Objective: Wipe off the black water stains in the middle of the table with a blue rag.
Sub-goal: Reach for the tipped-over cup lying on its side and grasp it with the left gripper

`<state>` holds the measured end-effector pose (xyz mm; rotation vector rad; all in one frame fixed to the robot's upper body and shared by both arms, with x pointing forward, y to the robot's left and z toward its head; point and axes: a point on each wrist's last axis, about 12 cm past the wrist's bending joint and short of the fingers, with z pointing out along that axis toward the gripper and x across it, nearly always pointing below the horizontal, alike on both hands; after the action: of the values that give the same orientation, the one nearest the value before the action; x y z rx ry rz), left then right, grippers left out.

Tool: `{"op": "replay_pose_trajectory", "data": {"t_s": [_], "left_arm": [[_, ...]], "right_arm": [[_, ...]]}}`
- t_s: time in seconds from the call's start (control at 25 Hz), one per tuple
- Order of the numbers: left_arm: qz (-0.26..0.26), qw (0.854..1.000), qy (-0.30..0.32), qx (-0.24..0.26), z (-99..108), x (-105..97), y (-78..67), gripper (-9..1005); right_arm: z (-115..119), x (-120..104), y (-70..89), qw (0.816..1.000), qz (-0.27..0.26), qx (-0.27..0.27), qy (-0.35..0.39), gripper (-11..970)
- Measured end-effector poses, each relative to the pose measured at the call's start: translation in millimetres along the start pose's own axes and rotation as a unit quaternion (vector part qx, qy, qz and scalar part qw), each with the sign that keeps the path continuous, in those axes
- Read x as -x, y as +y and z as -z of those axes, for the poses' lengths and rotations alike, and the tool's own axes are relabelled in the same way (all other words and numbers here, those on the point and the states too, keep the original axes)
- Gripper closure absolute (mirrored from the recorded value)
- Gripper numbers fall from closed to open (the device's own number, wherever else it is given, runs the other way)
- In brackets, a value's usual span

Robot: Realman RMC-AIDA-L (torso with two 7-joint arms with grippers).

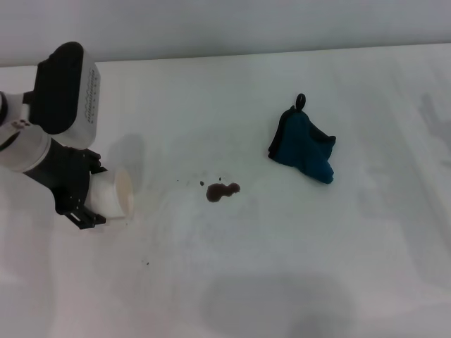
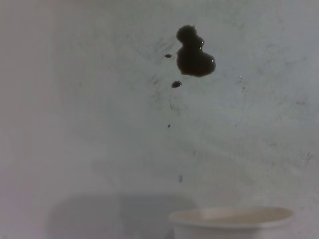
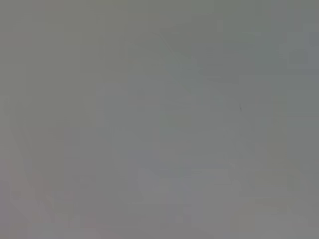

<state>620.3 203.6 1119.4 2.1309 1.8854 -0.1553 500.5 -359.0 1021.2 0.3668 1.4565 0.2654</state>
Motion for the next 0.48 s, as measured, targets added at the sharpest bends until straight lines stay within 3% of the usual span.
{"op": "replay_pose_trajectory", "data": {"t_s": [0.48], "left_arm": [[0.043, 0.999, -0.011, -0.005, -4.2, -1.2, -4.7, 146]], "right_arm": [[-0.8, 0.4, 0.3, 1.000, 0.001, 0.001, 0.000, 91]]}}
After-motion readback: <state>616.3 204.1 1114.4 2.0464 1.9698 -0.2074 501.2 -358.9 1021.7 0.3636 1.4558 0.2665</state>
